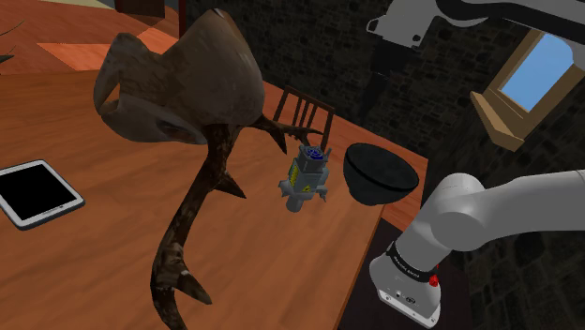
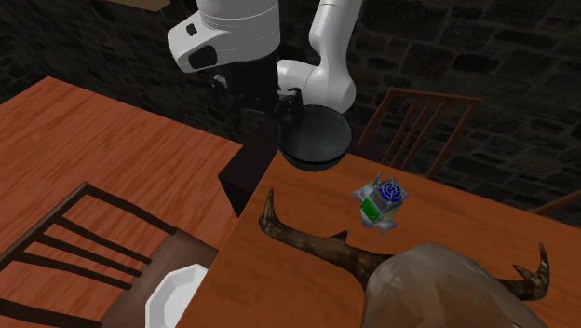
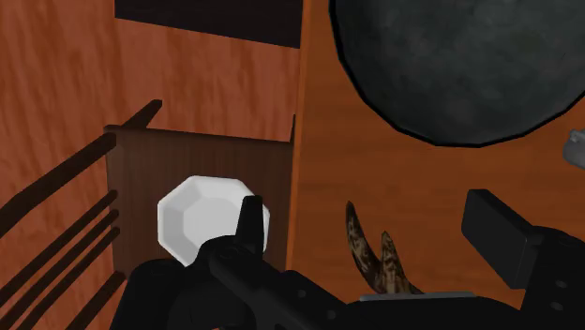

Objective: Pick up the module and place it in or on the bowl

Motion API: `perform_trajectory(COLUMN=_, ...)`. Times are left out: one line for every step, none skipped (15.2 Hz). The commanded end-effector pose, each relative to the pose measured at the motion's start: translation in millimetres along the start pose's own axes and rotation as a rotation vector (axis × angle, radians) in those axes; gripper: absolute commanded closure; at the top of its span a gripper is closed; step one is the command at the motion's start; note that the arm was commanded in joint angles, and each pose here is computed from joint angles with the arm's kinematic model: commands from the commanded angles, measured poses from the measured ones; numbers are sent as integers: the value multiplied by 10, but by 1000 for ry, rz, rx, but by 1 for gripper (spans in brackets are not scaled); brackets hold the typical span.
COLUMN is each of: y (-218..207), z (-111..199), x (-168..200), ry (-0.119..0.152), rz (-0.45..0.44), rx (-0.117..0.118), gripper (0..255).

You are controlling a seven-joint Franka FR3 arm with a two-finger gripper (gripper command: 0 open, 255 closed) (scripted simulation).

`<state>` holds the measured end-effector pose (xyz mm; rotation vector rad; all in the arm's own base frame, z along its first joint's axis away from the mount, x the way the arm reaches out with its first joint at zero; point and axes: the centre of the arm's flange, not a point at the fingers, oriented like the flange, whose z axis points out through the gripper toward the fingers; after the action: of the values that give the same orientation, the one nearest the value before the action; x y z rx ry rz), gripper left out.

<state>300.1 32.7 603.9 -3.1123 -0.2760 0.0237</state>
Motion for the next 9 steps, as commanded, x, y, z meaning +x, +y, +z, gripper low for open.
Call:
perform_trajectory(y=0, z=0, x=0, ry=0, rz=0, rx=0, gripper=0)
perform_trajectory(y=-140, z=-3, x=15, ry=-3, rz=5, rx=-6, gripper=0)
perform_trajectory(y=-281, z=-5, x=32, ry=-6, rz=10, rx=-12, gripper=0)
perform_trajectory(y=-421, z=-7, x=49, ry=-9, rz=16, rx=-17, gripper=0)
perform_trajectory(y=-561, z=-7, x=66, ry=-11, rz=21, rx=-23, gripper=0)
perform_trajectory(y=-702, z=-7, x=85, ry=-14, rz=26, rx=-29, gripper=0)
perform_trajectory(y=-842, z=-6, x=104, ry=-17, rz=31, rx=-35, gripper=0)
perform_trajectory(y=-982, z=-4, x=124, ry=-20, rz=37, rx=-41, gripper=0)
perform_trajectory(y=-1121, z=-1, x=144, ry=-23, rz=42, rx=-46, gripper=0)
